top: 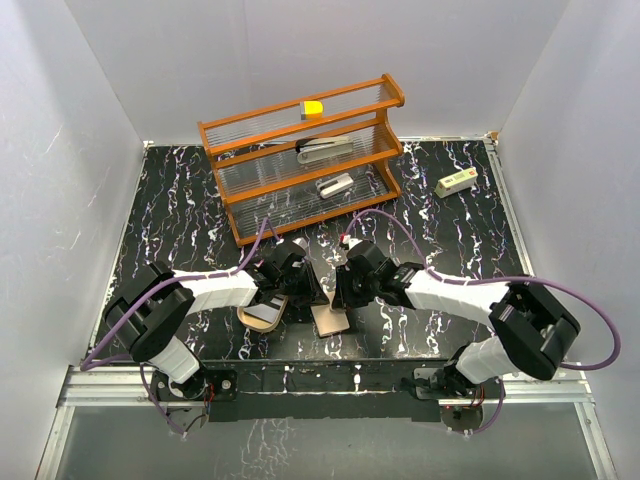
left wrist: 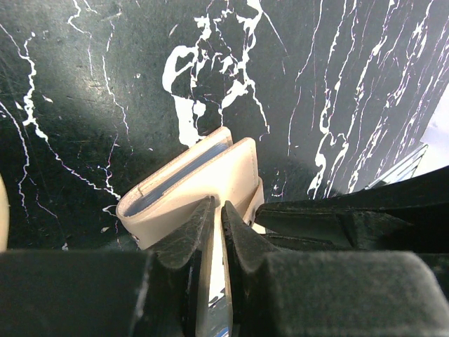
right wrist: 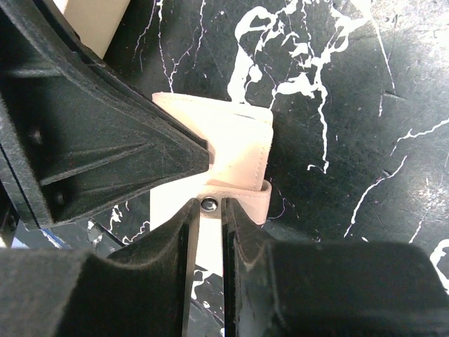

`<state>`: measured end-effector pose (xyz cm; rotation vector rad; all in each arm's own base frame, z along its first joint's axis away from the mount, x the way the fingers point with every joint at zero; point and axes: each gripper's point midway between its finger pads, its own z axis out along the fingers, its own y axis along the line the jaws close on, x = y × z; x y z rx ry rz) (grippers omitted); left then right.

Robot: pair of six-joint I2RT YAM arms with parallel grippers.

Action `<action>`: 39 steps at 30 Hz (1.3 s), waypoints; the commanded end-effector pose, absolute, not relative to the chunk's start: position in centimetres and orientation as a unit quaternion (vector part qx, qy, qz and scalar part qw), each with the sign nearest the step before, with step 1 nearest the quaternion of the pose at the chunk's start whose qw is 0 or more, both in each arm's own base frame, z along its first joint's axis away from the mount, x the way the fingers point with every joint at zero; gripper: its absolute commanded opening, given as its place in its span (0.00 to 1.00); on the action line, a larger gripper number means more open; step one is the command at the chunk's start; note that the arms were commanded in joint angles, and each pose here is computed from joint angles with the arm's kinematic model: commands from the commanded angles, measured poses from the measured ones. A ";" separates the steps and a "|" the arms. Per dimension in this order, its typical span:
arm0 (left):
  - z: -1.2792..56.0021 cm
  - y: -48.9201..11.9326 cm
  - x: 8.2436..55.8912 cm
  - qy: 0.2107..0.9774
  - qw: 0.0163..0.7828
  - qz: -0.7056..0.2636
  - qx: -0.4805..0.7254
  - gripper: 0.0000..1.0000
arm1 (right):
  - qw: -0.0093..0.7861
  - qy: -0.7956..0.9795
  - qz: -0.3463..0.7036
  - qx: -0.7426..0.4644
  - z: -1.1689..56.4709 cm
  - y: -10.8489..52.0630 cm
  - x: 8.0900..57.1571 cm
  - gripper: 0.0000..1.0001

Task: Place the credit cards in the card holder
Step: Close the card holder at the center of the board.

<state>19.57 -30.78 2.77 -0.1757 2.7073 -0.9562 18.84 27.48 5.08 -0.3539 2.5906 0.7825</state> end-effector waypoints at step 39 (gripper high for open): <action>-0.9 -27.5 17.8 0.961 0.105 -0.244 -0.073 0.09 | 0.226 0.927 0.254 -0.158 6.8 28.6 21.2 0.21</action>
